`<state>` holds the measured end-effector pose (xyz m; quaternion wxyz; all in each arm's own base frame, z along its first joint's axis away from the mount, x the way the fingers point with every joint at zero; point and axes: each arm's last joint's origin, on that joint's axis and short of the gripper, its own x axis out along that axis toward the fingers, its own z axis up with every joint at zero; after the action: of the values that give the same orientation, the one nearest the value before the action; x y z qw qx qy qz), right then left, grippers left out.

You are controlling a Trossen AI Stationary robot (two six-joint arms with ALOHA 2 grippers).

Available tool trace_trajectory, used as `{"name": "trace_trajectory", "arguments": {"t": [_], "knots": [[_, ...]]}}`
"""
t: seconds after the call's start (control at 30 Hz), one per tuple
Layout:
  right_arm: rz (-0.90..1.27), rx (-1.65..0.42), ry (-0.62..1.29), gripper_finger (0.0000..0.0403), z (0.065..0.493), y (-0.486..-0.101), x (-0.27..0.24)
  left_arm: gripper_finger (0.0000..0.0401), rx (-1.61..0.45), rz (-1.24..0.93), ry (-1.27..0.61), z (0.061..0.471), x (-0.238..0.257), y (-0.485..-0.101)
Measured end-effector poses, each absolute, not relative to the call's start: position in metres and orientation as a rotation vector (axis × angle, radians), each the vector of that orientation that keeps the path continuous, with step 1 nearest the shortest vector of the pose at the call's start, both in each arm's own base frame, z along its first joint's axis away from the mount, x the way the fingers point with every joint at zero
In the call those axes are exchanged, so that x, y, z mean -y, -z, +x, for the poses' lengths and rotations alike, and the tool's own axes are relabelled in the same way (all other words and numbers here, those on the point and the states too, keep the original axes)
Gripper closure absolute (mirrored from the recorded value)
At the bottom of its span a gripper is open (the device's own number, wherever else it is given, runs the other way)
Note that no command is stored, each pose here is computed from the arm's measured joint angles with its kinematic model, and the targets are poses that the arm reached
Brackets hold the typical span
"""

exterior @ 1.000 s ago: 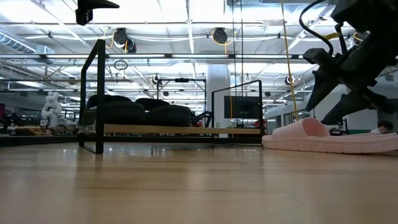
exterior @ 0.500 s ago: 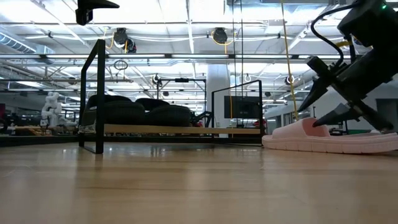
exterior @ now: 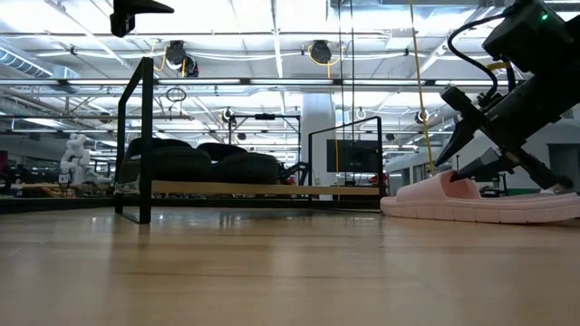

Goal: Pick and place slides into the shelf
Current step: Put the left pink slide on the shelf

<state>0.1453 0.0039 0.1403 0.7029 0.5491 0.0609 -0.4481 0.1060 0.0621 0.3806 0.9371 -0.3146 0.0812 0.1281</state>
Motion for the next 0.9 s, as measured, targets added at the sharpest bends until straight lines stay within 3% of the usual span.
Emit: {"name": "trace_trajectory", "arguments": {"t": [0.43, 0.73, 0.9], "knots": [[1.213, -0.143, 1.002, 0.0315, 0.1455, -0.1393, -0.0039, 0.0236, -0.167, -0.634, -0.261, 0.1060, -0.0621, -0.3807], [1.200, -0.155, 1.012, 0.0393, 0.1481, -0.1358, -0.0043, 0.0236, -0.167, -0.635, -0.261, 0.1060, -0.0621, -0.3806], [1.249, -0.090, 0.944, 0.0396, 0.1551, -0.1424, -0.0054, 0.0236, -0.167, -0.638, -0.261, 0.1060, -0.0621, -0.3806]]}}
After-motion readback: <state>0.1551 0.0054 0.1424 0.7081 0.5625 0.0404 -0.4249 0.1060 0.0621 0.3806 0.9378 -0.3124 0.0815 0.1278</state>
